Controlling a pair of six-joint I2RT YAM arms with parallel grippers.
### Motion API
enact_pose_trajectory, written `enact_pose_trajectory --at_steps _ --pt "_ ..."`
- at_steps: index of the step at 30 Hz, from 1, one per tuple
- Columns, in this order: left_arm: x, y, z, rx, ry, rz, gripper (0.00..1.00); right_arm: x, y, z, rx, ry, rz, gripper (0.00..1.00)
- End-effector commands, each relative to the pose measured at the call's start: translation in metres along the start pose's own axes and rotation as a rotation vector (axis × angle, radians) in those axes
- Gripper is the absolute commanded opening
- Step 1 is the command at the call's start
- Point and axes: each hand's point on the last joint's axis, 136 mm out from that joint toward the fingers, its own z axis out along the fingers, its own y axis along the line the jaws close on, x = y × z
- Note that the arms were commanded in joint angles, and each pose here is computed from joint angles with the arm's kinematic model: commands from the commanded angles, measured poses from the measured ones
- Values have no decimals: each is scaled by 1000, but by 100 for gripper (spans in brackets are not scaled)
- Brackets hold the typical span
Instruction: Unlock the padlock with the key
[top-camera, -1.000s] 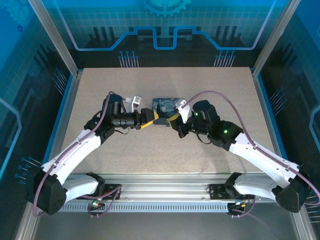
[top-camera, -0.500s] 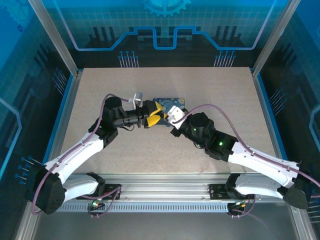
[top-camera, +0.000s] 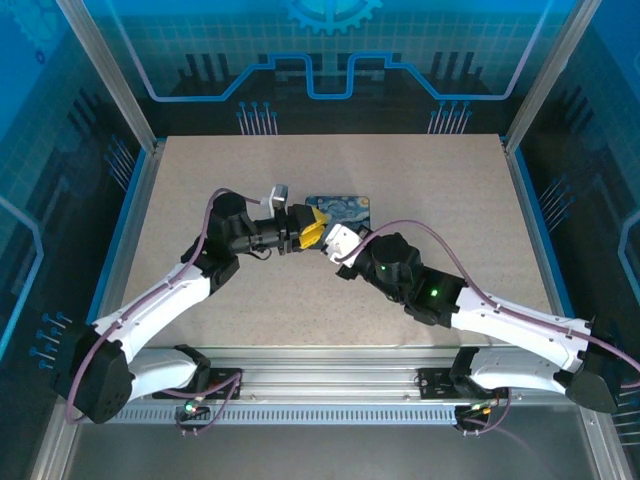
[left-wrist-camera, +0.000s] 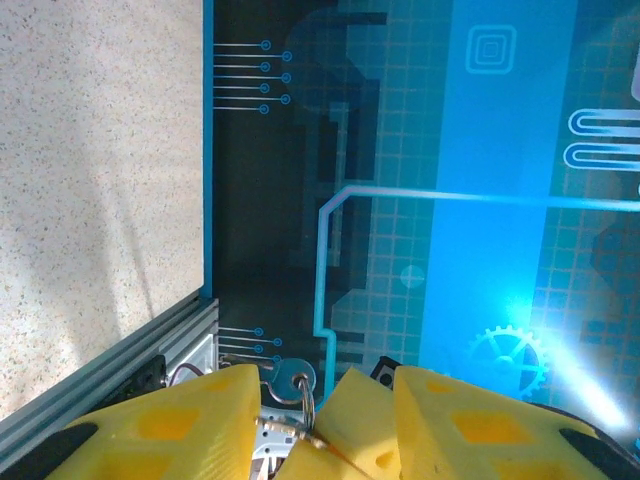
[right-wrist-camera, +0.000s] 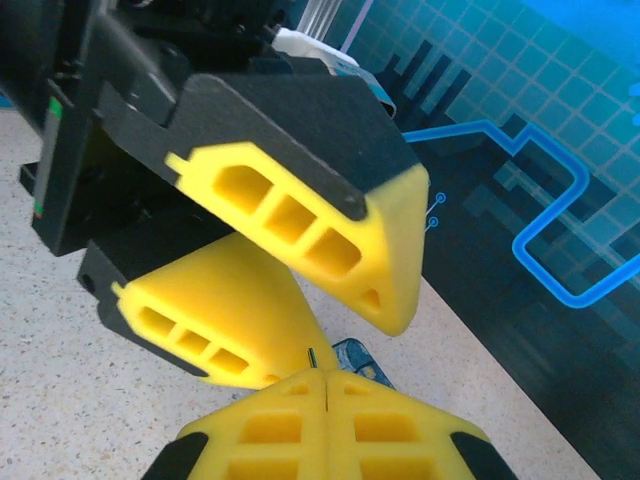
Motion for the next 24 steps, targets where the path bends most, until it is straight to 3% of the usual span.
enact_pose_trajectory --at_steps 1,15,17,20,24 --pt "5 -12 3 22 39 -11 39 -8 2 -2 10 -32 -21 0" --pt "4 -11 4 2 40 -1 1 1 8 -1 14 6 -81 0" --pt "4 -11 4 -4 40 6 0 1 9 -2 9 8 -72 0" --pt "3 -8 2 -29 29 32 0 1 3 -5 19 24 -10 22" --pt "0 -1 -3 -113 5 123 0 4 -9 -15 6 33 144 34"
